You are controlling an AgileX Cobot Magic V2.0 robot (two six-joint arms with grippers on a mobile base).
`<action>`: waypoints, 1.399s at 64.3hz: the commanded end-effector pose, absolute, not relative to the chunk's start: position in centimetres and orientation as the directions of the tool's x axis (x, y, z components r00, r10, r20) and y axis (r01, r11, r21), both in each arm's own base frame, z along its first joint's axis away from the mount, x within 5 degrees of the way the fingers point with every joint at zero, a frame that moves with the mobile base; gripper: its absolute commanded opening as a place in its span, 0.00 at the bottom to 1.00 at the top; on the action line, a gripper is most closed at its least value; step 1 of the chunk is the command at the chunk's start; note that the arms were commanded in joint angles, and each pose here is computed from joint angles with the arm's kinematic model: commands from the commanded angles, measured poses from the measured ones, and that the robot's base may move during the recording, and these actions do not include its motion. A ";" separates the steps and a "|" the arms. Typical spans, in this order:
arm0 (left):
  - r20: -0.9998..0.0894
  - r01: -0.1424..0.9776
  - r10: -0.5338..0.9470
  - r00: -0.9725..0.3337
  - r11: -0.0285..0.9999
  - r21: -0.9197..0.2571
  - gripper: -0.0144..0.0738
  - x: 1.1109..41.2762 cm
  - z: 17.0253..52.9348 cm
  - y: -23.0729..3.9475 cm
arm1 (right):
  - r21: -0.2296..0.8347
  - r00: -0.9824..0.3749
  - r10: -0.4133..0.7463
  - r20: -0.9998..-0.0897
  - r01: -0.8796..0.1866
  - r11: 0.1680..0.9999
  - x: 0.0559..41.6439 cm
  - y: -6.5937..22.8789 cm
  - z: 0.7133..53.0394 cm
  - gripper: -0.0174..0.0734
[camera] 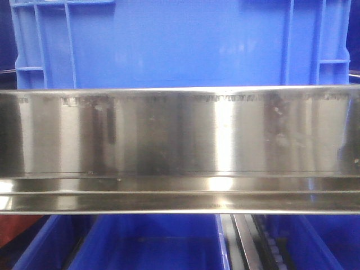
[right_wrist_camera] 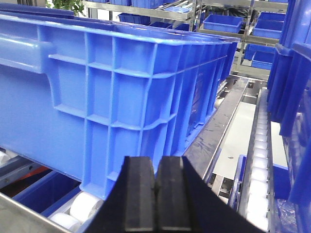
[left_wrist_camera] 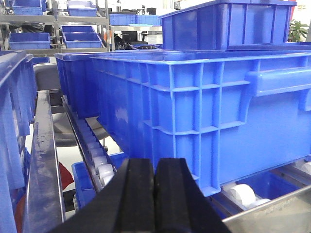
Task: Place valve from conveyor to right shelf box
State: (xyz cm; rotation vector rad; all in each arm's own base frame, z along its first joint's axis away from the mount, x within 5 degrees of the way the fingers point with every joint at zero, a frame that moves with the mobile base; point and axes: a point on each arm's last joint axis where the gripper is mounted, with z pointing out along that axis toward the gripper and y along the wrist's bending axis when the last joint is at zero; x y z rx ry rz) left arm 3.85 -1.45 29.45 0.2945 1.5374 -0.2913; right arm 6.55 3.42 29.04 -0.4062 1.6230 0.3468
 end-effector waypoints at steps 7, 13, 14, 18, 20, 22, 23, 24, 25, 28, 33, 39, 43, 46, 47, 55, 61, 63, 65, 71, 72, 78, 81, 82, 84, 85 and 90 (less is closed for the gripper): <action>-0.999 0.308 -0.018 0.026 0.951 -0.009 0.04 3.9 29.5 -1.2 | -0.030 -0.043 -0.055 -0.998 -0.448 0.893 6.5 3.3 29.2 0.01; -1.000 0.222 -0.013 0.024 0.975 -0.007 0.04 4.2 28.8 -0.9 | -0.030 -0.043 -0.055 -0.998 -0.448 0.893 6.5 3.3 29.2 0.01; -1.000 0.207 -0.013 0.027 0.978 -0.007 0.04 4.2 28.7 -0.9 | -0.030 -0.043 -0.055 -0.998 -0.448 0.893 6.5 3.3 29.2 0.01; -0.999 0.136 -0.012 0.040 0.991 -0.007 0.04 4.5 27.6 -0.6 | -0.030 -0.043 -0.055 -0.998 -0.448 0.893 6.5 3.3 29.2 0.01; -0.999 0.110 -0.012 0.050 0.994 -0.007 0.04 4.6 27.1 -0.5 | -0.030 -0.043 -0.055 -0.998 -0.448 0.893 6.5 3.3 29.2 0.01; -0.998 0.087 -0.012 0.063 0.996 -0.007 0.04 4.7 26.4 -0.4 | -0.030 -0.043 -0.055 -0.998 -0.448 0.893 6.5 3.3 29.2 0.01; -0.998 0.075 -0.012 0.067 0.997 -0.007 0.04 4.7 26.3 -0.3 | -0.030 -0.043 -0.055 -0.998 -0.448 0.893 6.5 3.3 29.2 0.01; -0.997 0.065 -0.011 0.072 0.998 -0.007 0.04 4.7 26.0 -0.3 | -0.030 -0.043 -0.055 -0.998 -0.448 0.893 6.5 3.3 29.2 0.01; -0.997 0.054 -0.011 0.075 0.998 -0.007 0.04 4.8 25.8 -0.2 | -0.030 -0.043 -0.055 -0.998 -0.448 0.893 6.5 3.3 29.2 0.01; -0.997 0.023 -0.008 0.082 1.000 -0.006 0.04 4.9 24.8 -0.1 | -0.030 -0.044 -0.055 -0.998 -0.449 0.893 6.5 3.3 29.2 0.01; -0.996 -0.009 -0.005 0.091 1.000 -0.006 0.04 5.1 23.6 0.1 | -0.030 -0.044 -0.055 -0.998 -0.449 0.893 6.5 3.3 29.2 0.01; -0.997 -0.030 -0.003 0.084 1.000 -0.006 0.04 5.5 22.0 0.2 | -0.030 -0.044 -0.055 -0.998 -0.449 0.893 6.5 3.3 29.2 0.01; -0.993 -0.028 -0.002 0.122 1.000 -0.006 0.04 5.6 21.6 0.2 | -0.030 -0.040 -0.053 -0.998 -0.448 0.893 6.5 3.3 29.2 0.01; -0.987 -0.027 -0.001 0.159 1.000 -0.006 0.04 5.5 22.0 0.1 | -0.030 -0.040 -0.053 -0.998 -0.448 0.893 6.5 3.3 29.2 0.01; -0.990 -0.027 -0.002 0.139 1.000 -0.006 0.04 5.6 21.8 0.2 | -0.030 -0.040 -0.053 -0.998 -0.448 0.893 6.5 3.3 29.2 0.01; -0.991 -0.028 -0.002 0.130 1.000 -0.006 0.04 5.6 21.7 0.2 | -0.030 -0.040 -0.053 -0.998 -0.448 0.893 6.5 3.3 29.2 0.01; -0.991 -0.028 -0.002 0.130 1.000 -0.006 0.04 5.6 21.7 0.2 | -0.030 -0.040 -0.053 -0.998 -0.448 0.893 6.5 3.3 29.2 0.01; -0.991 -0.028 -0.002 0.130 1.000 -0.006 0.04 5.6 21.7 0.2 | -0.030 -0.040 -0.053 -0.998 -0.448 0.893 6.5 3.3 29.2 0.01; -0.991 -0.028 -0.002 0.130 1.000 -0.006 0.04 5.6 21.7 0.2 | -0.030 -0.040 -0.053 -0.998 -0.448 0.893 6.5 3.3 29.2 0.01; -0.991 -0.028 -0.002 0.130 1.000 -0.006 0.04 5.6 21.7 0.2 | -0.030 -0.040 -0.053 -0.998 -0.448 0.893 6.5 3.3 29.2 0.01; -0.991 -0.028 -0.002 0.130 1.000 -0.006 0.04 5.6 21.7 0.2 | -0.030 -0.040 -0.053 -0.998 -0.448 0.893 6.5 3.3 29.2 0.01; -0.991 -0.028 -0.002 0.130 1.000 -0.006 0.04 5.6 21.7 0.2 | -0.030 -0.040 -0.053 -0.998 -0.448 0.893 6.5 3.3 29.2 0.01; -0.991 -0.028 -0.002 0.130 1.000 -0.006 0.04 5.6 21.7 0.2 | -0.030 -0.040 -0.053 -0.998 -0.448 0.893 6.5 3.3 29.2 0.01; -0.991 -0.028 -0.002 0.130 1.000 -0.006 0.04 5.6 21.7 0.2 | -0.030 -0.040 -0.053 -0.998 -0.448 0.893 6.5 3.3 29.2 0.01; -0.991 -0.028 -0.002 0.130 1.000 -0.006 0.04 5.6 21.7 0.2 | -0.030 -0.040 -0.053 -0.998 -0.448 0.893 6.5 3.3 29.2 0.01; -0.991 -0.028 -0.002 0.130 1.000 -0.006 0.04 5.6 21.7 0.2 | -0.030 -0.040 -0.053 -0.998 -0.448 0.893 6.5 3.3 29.2 0.01; -0.991 -0.028 -0.002 0.130 1.000 -0.006 0.04 5.6 21.7 0.2 | -0.030 -0.040 -0.053 -0.998 -0.448 0.893 6.5 3.3 29.2 0.01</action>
